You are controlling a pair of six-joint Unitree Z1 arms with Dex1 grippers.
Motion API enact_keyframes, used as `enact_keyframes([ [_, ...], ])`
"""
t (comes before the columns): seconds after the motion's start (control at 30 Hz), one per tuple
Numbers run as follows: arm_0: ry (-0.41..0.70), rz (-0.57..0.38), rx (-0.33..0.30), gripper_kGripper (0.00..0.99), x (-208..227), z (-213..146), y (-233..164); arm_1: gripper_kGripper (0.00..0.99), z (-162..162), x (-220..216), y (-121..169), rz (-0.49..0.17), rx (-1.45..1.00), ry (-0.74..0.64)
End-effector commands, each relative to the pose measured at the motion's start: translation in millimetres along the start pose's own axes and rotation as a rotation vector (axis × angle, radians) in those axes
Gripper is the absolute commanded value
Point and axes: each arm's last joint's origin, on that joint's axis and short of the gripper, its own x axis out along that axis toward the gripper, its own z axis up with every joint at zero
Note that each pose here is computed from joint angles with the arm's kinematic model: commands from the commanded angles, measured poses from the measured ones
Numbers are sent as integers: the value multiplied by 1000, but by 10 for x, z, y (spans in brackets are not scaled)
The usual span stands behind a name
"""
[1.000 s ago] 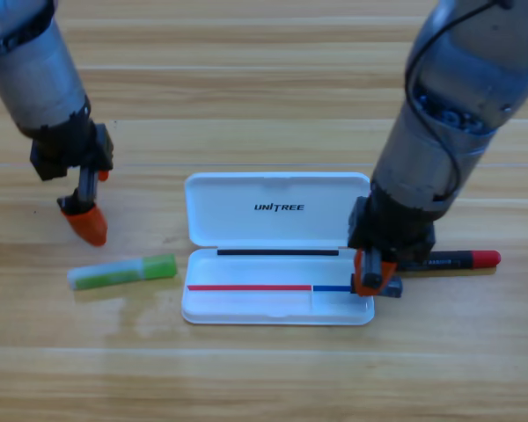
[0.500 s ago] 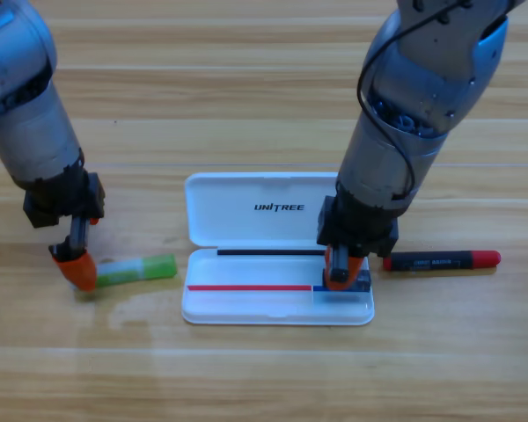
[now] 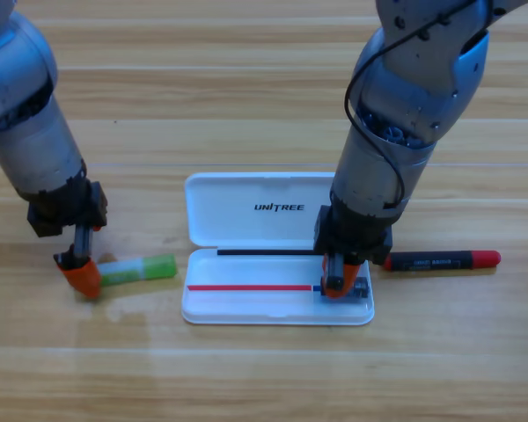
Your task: Clean up eraser and pencils
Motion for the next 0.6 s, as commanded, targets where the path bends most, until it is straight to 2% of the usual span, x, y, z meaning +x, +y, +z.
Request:
enact_keyframes([
  [0.03, 2, -25, -1, 934, 111, 5, -69, 95, 45, 199, 58, 28, -19, 45],
  [0.13, 6, -29, 2, 916, 151, 7, -68, 629, 26, 84, 85, 25, -20, 38],
  [0.17, 9, -33, 4, 897, 170, 11, -72, 762, 20, 35, 97, 27, -22, 32],
  [0.2, 11, -35, 7, 890, 183, 10, -73, 822, 11, -27, 113, 28, -22, 25],
  [0.33, 19, -46, 13, 834, 248, 20, -65, 874, -81, -440, 236, 30, -44, -15],
  [0.5, 28, -57, 22, 742, 304, 24, -62, 874, -417, -1001, 487, 13, -90, -72],
  [0.6, 36, -64, 46, 621, 340, 27, -58, 874, -683, -1150, 483, -10, -100, -73],
])
